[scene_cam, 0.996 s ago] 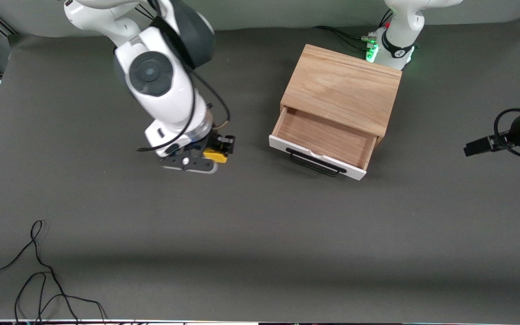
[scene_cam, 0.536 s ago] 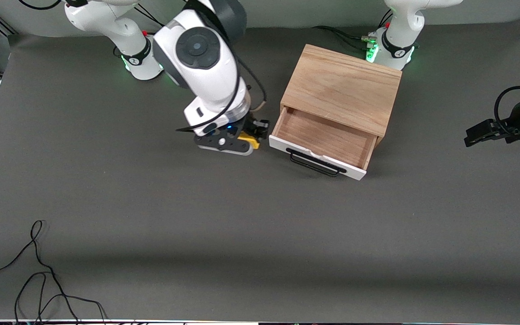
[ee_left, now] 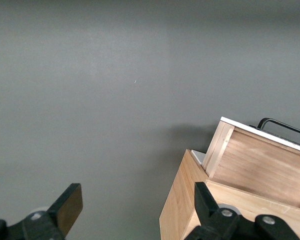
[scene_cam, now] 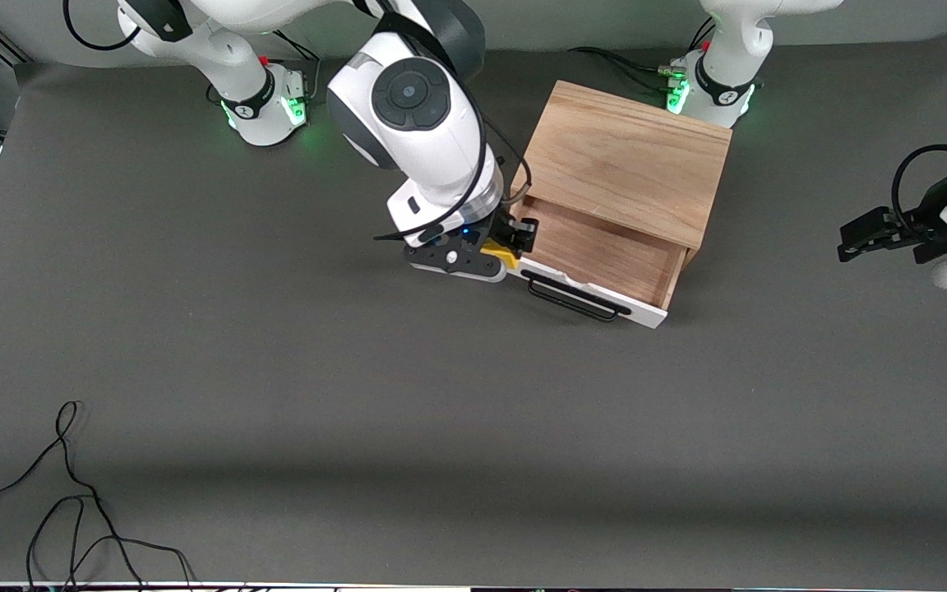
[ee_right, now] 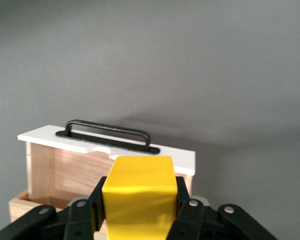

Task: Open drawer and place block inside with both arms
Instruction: 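Move the yellow cube over the open drawer with the right gripper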

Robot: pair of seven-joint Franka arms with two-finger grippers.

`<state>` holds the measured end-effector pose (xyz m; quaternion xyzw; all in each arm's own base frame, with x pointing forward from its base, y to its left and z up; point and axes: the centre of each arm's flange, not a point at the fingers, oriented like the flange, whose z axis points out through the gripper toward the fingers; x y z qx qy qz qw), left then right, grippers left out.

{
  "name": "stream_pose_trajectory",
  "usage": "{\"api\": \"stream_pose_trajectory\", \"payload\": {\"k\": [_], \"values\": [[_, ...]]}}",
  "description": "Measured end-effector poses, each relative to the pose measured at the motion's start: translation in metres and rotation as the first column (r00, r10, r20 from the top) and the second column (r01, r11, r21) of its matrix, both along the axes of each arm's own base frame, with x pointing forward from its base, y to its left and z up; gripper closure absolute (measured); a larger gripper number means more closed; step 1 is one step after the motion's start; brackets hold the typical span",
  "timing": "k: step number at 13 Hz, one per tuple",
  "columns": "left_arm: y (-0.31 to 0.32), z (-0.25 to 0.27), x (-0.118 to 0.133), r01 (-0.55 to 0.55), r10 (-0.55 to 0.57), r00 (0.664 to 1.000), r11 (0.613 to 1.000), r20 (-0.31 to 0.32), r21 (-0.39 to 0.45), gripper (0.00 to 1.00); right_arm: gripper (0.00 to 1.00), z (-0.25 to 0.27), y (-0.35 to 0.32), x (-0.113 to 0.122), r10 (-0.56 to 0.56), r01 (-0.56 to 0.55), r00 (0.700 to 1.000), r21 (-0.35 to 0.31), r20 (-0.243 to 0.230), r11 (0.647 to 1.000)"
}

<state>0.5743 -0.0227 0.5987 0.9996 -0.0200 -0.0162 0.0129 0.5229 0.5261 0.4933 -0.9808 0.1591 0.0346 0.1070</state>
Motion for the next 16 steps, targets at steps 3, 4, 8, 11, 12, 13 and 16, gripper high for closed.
{"api": "stream_pose_trajectory", "payload": {"k": [3,4,8,11,12,13,16], "values": [[-0.002,0.001,-0.001,0.003,-0.003,1.000,1.000,0.000,0.000,0.00,0.45,-0.015,0.020,-0.010,-0.021,0.022,1.000,0.024,-0.019,0.999],[-0.002,0.001,-0.001,0.003,-0.003,1.000,1.000,0.000,0.000,0.00,0.45,-0.025,0.026,-0.012,-0.019,0.019,0.999,0.020,-0.029,1.000],[-0.002,0.000,-0.001,0.004,-0.004,1.000,1.000,-0.004,0.000,0.00,0.45,-0.061,0.047,-0.022,0.002,-0.002,0.999,0.009,-0.052,1.000],[-0.002,-0.001,-0.001,0.004,-0.004,1.000,1.000,-0.008,0.000,0.00,0.45,-0.078,0.062,-0.033,-0.002,0.002,0.998,0.011,-0.060,1.000],[-0.002,-0.001,-0.002,0.004,-0.004,1.000,1.000,-0.010,0.000,0.00,0.45,-0.085,0.069,-0.037,-0.005,0.006,0.998,0.011,-0.064,1.000],[-0.002,-0.002,-0.002,0.004,-0.004,1.000,1.000,-0.014,0.000,0.00,0.45,-0.092,0.074,-0.042,-0.006,0.007,0.998,0.007,-0.070,1.000],[-0.002,-0.005,-0.003,0.005,-0.005,1.000,1.000,-0.026,0.001,0.00,0.45,-0.114,0.084,-0.051,-0.001,0.000,0.996,-0.011,-0.091,1.000]]}}
